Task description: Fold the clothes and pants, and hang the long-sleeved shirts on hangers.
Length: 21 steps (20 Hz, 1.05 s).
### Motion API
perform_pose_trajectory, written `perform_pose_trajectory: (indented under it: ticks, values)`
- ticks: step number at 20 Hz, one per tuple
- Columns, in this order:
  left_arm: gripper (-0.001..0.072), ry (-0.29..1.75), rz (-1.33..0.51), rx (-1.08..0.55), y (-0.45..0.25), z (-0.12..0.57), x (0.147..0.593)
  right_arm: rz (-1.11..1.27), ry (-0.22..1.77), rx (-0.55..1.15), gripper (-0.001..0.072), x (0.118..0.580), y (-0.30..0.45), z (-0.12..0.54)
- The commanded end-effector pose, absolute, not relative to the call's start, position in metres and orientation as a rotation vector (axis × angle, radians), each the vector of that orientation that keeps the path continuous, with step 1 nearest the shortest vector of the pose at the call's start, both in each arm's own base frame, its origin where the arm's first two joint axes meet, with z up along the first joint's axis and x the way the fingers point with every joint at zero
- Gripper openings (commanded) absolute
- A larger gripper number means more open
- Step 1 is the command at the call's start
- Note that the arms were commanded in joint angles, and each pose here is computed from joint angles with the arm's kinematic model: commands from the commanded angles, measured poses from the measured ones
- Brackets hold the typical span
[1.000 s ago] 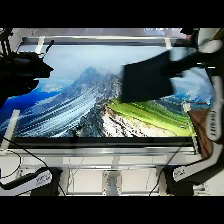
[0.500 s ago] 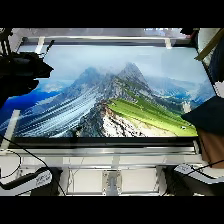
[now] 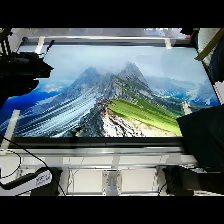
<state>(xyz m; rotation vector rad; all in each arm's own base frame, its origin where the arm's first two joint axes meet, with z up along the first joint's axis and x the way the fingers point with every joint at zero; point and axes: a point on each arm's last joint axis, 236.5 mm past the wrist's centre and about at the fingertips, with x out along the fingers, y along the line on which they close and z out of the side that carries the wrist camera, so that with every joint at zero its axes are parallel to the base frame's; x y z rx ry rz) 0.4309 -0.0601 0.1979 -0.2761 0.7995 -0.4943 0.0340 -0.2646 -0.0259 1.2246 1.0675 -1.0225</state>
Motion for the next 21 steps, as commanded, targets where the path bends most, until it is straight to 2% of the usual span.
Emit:
perform_pose_trajectory:
  ticks: [1,3,6,8,9,12,15,17,21]
  values:
    - [0.0037,0.800,-0.494,-0.276,-0.060,0.198,0.431,-1.158,0.908,1.268,0.0282,0.020,-0.293,0.008]
    - [0.0037,0.799,-0.494,-0.276,-0.060,0.198,0.431,-1.107,0.668,1.227,0.0282,0.058,-0.323,0.068]
    - [0.0037,0.801,-0.495,-0.276,-0.060,0.198,0.431,-0.891,0.168,1.068,0.0282,0.151,-0.345,0.200]
    - [0.0037,0.800,-0.495,-0.275,-0.060,0.198,0.431,-0.708,0.017,0.988,0.0281,0.210,-0.315,0.262]
    - [0.0038,0.800,-0.495,-0.275,-0.060,0.198,0.431,-0.607,0.035,0.938,0.0280,0.238,-0.288,0.276]
    - [0.0037,0.800,-0.495,-0.275,-0.060,0.198,0.431,-0.253,0.265,0.767,0.0269,0.311,-0.170,0.274]
    - [0.0037,0.800,-0.495,-0.276,-0.060,0.198,0.431,0.041,0.515,0.635,0.0266,0.338,-0.056,0.245]
    - [0.0038,0.800,-0.495,-0.275,-0.060,0.198,0.431,0.196,0.650,0.510,0.0037,0.336,0.008,0.225]
    - [0.0038,0.800,-0.495,-0.276,-0.060,0.198,0.431,0.395,0.736,0.370,0.0031,0.326,0.087,0.215]
